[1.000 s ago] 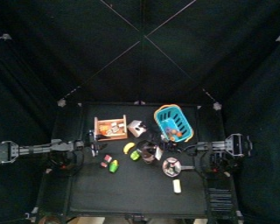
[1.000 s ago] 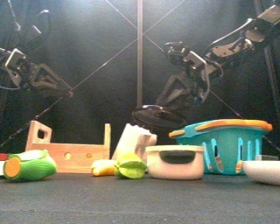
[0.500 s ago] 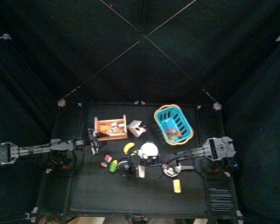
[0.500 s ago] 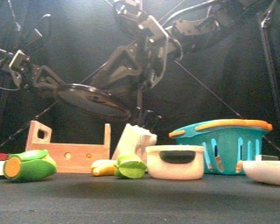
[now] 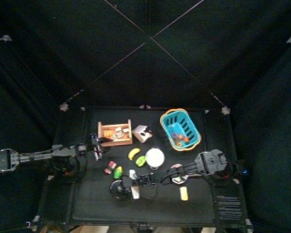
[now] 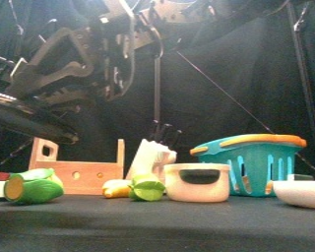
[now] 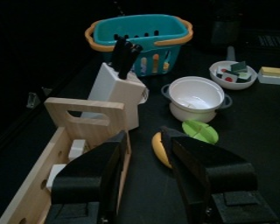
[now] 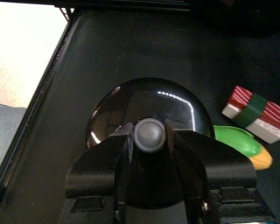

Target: Place pot lid in left lower corner

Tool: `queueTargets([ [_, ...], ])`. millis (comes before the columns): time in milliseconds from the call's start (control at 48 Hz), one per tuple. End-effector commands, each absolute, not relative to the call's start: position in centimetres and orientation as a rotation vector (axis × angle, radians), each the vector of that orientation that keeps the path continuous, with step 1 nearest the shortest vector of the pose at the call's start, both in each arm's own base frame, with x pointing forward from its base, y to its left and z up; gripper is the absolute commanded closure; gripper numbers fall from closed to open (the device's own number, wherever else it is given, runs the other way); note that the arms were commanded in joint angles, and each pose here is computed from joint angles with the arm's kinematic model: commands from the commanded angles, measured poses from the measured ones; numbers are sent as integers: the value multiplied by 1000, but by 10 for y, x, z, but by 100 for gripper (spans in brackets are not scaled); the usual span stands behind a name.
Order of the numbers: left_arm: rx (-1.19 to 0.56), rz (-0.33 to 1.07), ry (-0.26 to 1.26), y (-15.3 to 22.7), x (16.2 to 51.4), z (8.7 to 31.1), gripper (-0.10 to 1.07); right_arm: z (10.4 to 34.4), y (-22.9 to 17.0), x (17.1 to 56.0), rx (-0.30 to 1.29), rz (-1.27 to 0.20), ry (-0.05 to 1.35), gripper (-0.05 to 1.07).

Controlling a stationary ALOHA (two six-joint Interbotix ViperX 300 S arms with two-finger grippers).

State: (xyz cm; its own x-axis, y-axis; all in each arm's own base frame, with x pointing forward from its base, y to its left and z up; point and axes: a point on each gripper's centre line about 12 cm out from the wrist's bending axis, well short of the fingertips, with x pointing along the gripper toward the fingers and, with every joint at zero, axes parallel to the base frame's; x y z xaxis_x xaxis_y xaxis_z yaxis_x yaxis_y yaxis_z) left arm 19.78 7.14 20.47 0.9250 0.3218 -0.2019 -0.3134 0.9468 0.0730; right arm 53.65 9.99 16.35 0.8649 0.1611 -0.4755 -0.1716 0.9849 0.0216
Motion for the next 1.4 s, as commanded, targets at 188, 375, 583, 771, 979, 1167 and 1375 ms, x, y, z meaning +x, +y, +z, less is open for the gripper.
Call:
queueTargets([
  [188, 43, 328, 197, 72, 200, 209, 21, 176, 112, 569, -26, 186, 478, 37],
  [375, 43, 328, 197, 72, 199, 208, 21, 167, 115, 580, -28, 186, 517, 37],
  [583, 43, 328, 197, 72, 199, 208, 21, 164, 118, 587, -27, 186, 527, 37],
  [771, 43, 328, 197, 72, 199, 208, 21, 158, 118, 588, -23, 185, 540, 36],
  [979, 42, 328, 199, 72, 199, 208, 21, 155, 118, 586, -24, 184, 558, 26],
  [1167, 42, 328, 202, 72, 199, 207, 21, 155, 117, 587, -22, 182, 560, 12],
  [1375, 42, 327, 200, 72, 199, 208, 21, 162, 117, 586, -26, 185, 550, 6],
])
